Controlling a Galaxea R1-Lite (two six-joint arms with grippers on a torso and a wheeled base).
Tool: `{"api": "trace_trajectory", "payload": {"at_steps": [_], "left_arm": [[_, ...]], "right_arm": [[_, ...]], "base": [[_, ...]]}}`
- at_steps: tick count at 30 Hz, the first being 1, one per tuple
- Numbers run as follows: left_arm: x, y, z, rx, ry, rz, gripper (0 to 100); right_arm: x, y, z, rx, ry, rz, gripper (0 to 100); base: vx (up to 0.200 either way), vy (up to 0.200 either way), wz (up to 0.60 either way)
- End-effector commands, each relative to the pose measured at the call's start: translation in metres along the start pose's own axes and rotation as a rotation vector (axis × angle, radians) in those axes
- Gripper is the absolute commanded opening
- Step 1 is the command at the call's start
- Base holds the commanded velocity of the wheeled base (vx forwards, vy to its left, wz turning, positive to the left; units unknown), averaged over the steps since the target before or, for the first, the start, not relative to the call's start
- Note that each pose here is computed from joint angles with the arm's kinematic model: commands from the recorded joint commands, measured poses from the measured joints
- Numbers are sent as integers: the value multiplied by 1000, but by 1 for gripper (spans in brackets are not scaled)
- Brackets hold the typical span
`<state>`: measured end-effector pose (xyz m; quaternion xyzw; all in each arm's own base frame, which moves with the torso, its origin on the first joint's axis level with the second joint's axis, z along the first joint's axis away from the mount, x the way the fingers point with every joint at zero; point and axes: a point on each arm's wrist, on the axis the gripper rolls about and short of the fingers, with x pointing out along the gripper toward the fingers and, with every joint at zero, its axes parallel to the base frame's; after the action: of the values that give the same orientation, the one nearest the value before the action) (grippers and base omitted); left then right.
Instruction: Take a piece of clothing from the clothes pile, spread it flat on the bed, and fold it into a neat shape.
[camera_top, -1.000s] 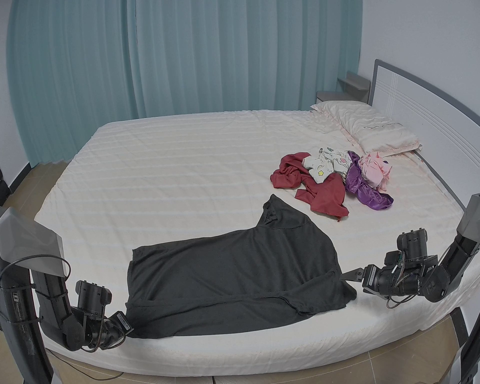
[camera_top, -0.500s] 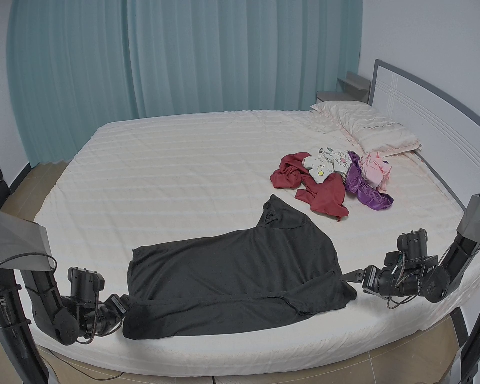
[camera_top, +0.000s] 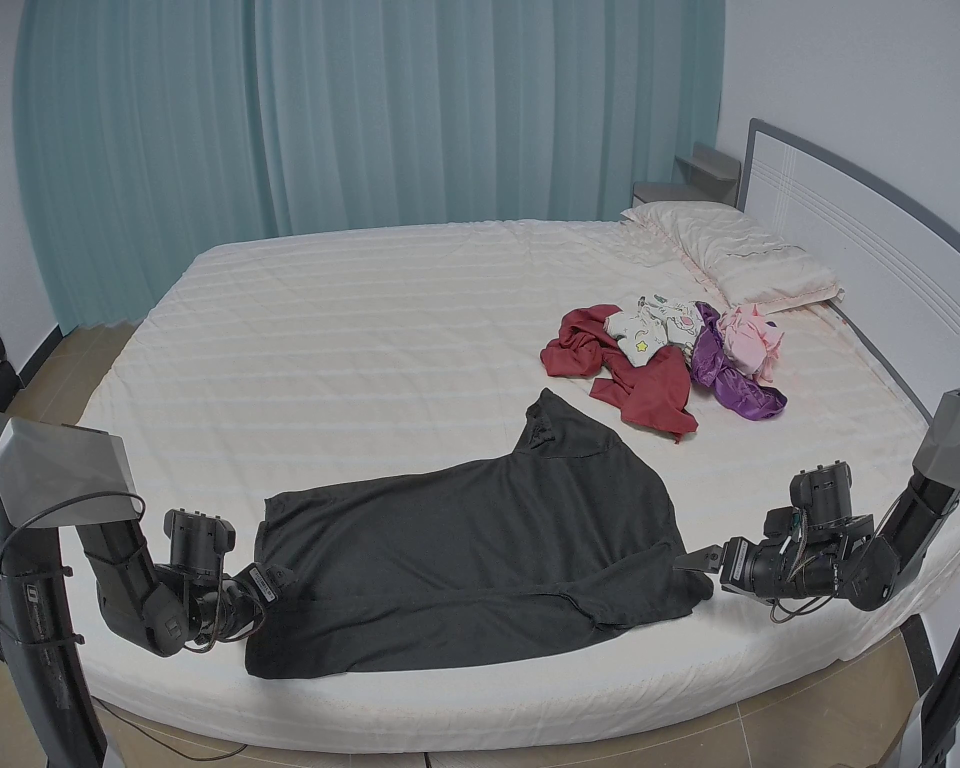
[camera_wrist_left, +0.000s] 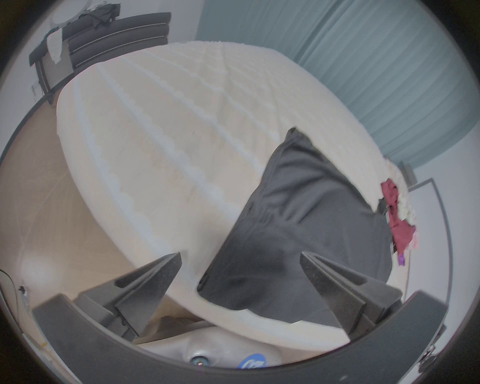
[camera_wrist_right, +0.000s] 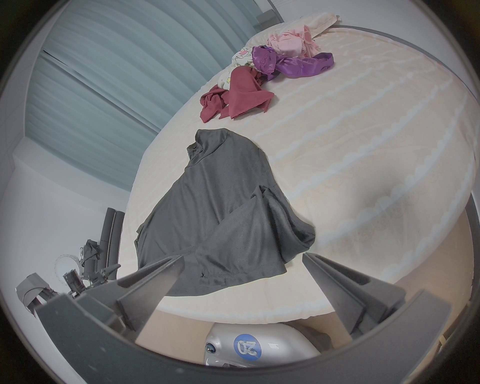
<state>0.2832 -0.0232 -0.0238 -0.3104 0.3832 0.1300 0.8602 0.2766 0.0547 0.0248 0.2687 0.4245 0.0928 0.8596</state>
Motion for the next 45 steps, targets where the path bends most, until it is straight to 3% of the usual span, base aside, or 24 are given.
{"api": "trace_trajectory", "payload": {"at_steps": [1,4,5,22,35,45], "left_arm": [[9,4,-4,5,26,18,100],[13,5,-7,10,36,23,100],[15,5,-7,10,38,25,0],[-1,1,0,-33,-15,19,0],[-1,1,0,-46,-12,17,0],[-2,1,0,-59,-11,18,0]], "right_arm": [[1,0,-1,-1,6,0,100],[1,0,-1,-1,5,1,100],[1,0,-1,-1,5,1,100],[14,-2,8,-59,-6,-6,100],[70,-15,25,-260,11,-2,100],[94,-18,32,-316,26,66,100]], "base": [[0,0,0],[0,0,0],[0,0,0],[0,0,0],[0,0,0],[0,0,0]]}}
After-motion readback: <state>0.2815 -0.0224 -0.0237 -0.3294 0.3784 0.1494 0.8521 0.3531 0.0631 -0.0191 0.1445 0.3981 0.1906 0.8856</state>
